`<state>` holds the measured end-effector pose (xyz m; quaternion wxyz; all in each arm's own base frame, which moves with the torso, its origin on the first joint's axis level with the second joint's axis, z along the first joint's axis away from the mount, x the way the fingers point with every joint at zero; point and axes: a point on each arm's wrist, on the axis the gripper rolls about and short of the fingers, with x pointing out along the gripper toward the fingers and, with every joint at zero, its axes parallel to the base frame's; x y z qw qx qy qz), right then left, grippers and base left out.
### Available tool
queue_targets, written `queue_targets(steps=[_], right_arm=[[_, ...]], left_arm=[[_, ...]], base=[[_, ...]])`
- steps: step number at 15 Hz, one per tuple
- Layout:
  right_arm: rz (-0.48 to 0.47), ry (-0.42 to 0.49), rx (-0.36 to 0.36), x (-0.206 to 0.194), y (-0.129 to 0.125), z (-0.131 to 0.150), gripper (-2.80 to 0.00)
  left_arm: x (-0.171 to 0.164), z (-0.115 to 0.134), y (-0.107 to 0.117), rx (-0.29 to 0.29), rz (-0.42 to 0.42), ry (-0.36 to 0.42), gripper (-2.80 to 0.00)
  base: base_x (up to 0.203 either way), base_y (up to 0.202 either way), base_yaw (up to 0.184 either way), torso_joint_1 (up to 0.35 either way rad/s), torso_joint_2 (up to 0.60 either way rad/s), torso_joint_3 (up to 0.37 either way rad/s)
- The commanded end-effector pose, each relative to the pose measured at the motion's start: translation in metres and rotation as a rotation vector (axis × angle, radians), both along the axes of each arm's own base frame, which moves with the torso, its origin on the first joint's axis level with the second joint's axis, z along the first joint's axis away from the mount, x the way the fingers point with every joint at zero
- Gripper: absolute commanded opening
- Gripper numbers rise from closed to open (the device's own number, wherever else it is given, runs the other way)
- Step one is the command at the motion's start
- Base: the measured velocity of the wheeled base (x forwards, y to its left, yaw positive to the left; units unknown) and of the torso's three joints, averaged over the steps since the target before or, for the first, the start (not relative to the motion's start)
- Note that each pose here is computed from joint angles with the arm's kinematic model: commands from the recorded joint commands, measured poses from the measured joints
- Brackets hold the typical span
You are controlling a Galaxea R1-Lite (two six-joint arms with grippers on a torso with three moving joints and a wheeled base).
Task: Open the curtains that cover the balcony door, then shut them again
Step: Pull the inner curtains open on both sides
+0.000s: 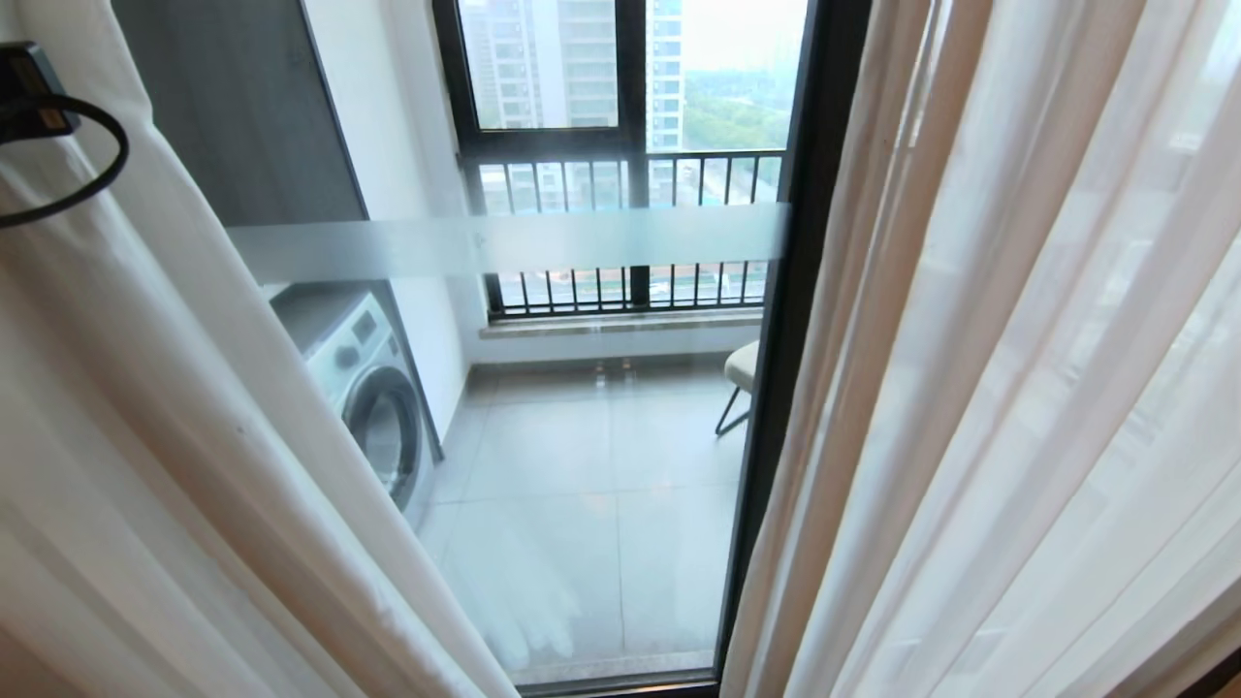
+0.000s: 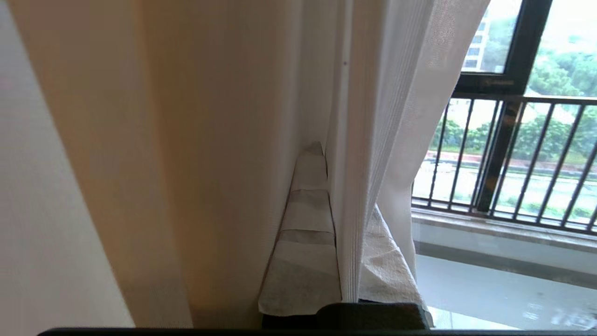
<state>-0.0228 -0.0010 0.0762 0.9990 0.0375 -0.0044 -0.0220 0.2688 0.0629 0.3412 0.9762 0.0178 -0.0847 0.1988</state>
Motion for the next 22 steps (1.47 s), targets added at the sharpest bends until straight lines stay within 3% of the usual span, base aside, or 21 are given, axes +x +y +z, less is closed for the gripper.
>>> queue_targets(steps=[1, 15, 22], right_arm=[[0.0, 0.001, 0.0, 0.0, 0.0, 0.0, -2.8], [0.0, 0.0, 0.0, 0.0, 0.0, 0.0, -2.8], [0.0, 0.0, 0.0, 0.0, 0.0, 0.0, -2.8]], left_arm=[[-0.001, -0.002, 0.011, -0.003, 0.039, 0.004, -2.8], [-0.022, -0.001, 0.063, -0.023, 0.237, -0.01, -2.8], [-0.028, -0.003, 0.073, -0.026, 0.278, -0.006, -2.8]], base=[[0.0, 0.186, 0.002, -0.002, 0.0, 0.003], [0.0, 0.191, 0.001, 0.002, 0.0, 0.004], [0.0, 0.19, 0.0, 0.002, 0.0, 0.002]])
